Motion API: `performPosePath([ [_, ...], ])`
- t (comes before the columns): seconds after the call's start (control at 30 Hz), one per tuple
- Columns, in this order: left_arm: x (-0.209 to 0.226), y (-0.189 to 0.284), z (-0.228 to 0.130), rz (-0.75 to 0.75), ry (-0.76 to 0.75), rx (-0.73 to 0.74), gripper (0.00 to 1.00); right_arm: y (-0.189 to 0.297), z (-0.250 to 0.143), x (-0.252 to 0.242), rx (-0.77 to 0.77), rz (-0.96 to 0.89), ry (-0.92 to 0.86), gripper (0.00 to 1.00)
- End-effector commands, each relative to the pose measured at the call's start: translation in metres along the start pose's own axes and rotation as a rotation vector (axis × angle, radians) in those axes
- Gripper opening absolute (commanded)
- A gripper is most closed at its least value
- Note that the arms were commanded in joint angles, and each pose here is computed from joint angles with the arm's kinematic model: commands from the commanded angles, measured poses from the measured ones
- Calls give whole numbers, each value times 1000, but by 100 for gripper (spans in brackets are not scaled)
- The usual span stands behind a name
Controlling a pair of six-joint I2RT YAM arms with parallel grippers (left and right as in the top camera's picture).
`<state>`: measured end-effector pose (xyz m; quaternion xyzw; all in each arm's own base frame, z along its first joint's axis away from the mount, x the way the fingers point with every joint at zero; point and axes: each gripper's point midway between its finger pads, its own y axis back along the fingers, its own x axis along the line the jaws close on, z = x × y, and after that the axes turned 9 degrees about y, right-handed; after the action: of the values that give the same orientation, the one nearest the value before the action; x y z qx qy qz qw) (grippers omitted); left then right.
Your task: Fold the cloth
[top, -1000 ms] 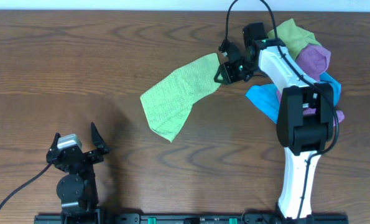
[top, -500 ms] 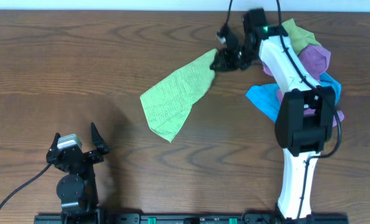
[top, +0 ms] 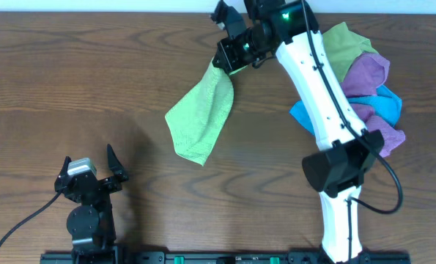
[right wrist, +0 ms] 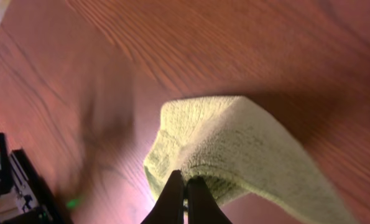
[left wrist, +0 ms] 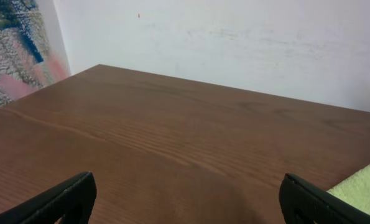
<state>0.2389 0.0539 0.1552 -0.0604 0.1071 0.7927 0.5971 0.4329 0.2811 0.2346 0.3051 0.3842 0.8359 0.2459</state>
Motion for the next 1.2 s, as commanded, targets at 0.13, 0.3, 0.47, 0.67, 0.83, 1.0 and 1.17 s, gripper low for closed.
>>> performPosePath([
  [0.13, 11, -1, -17, 52, -28, 51, 95, 25, 13, 54, -29, -20, 96, 1],
  [0.3, 11, -1, -17, 52, -28, 51, 96, 14, 3, 78, 22, -31, 136, 2],
  [0.47, 11, -1, -17, 52, -28, 51, 95, 5, 1, 110, 33, 19, 185, 1],
  [0.67, 11, -1, -17, 52, -28, 51, 95, -4, -1, 173, 18, 162, 333, 1],
  [0.83, 11, -1, -17, 52, -28, 51, 95, 12, 19, 197, -96, 218, 473, 2],
  [1.0, 11, -1, -17, 52, -28, 51, 96, 33, 67, 174, -286, 155, 516, 2],
  [1.17, 11, -1, -17, 52, -28, 51, 95, 42, 116, 123, -452, -16, 498, 1],
])
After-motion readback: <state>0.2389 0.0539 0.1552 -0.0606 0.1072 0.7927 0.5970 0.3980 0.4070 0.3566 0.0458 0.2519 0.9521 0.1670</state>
